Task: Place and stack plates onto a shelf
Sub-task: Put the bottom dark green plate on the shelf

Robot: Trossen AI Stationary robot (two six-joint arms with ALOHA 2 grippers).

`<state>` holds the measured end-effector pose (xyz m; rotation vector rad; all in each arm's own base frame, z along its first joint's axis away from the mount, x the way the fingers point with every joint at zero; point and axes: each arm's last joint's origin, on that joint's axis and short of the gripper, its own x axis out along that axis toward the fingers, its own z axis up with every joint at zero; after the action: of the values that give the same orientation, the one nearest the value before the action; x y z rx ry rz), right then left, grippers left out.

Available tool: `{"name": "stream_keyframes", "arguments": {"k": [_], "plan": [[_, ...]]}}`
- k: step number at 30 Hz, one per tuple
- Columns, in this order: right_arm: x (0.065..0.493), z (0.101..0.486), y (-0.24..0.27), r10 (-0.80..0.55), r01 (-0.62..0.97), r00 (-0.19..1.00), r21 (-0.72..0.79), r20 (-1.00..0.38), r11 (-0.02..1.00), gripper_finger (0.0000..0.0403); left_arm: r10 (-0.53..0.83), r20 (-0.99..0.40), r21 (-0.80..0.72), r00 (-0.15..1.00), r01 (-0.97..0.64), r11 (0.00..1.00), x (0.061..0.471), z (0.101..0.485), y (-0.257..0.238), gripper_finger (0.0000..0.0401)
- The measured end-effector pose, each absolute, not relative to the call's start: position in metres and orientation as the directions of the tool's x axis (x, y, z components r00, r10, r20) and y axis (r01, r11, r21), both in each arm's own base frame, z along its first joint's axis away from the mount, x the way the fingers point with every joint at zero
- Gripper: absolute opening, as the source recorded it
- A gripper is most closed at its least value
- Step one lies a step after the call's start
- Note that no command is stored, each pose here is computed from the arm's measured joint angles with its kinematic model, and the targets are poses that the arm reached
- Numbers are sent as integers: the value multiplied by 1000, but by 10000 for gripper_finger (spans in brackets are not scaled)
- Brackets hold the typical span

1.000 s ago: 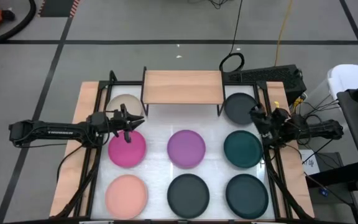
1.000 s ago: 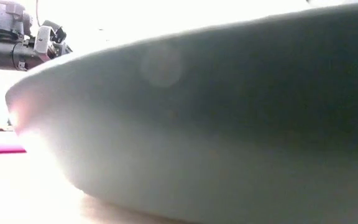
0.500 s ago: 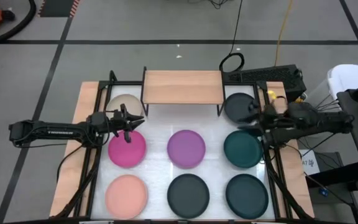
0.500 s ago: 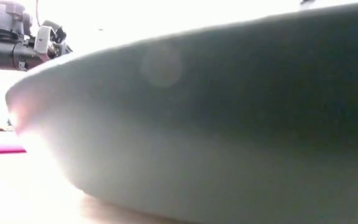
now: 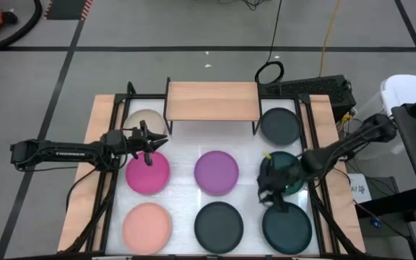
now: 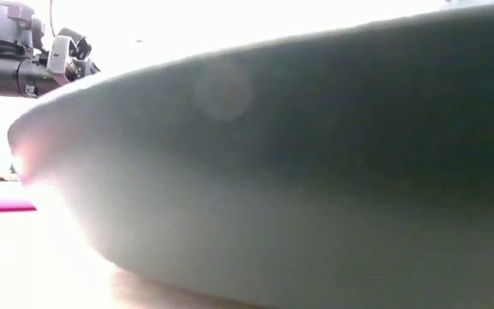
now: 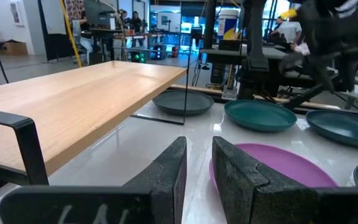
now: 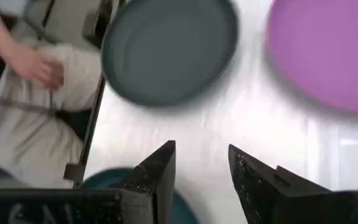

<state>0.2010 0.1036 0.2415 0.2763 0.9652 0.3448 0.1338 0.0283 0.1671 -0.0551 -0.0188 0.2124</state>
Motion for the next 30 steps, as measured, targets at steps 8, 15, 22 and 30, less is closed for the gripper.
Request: {"name": "stream_keyframes", "arguments": {"k": [8,15,22,30], "plan": [[195,209,138,407,-223,311,350,-859,910,130,211,13,-57,977,-210,976,134,167,28,81],[198,192,144,359,-188,249,319,-899,929,130,211,13,-57,977,-210,976,134,167,28,81],[202,172,147,316,-183,183,284,-931,941,130,211,13,-56,977,-210,976,134,167,28,81],[194,148,141,266,-127,108,252,-958,959,127,212,13,-57,977,-211,976,134,167,28,81]]}}
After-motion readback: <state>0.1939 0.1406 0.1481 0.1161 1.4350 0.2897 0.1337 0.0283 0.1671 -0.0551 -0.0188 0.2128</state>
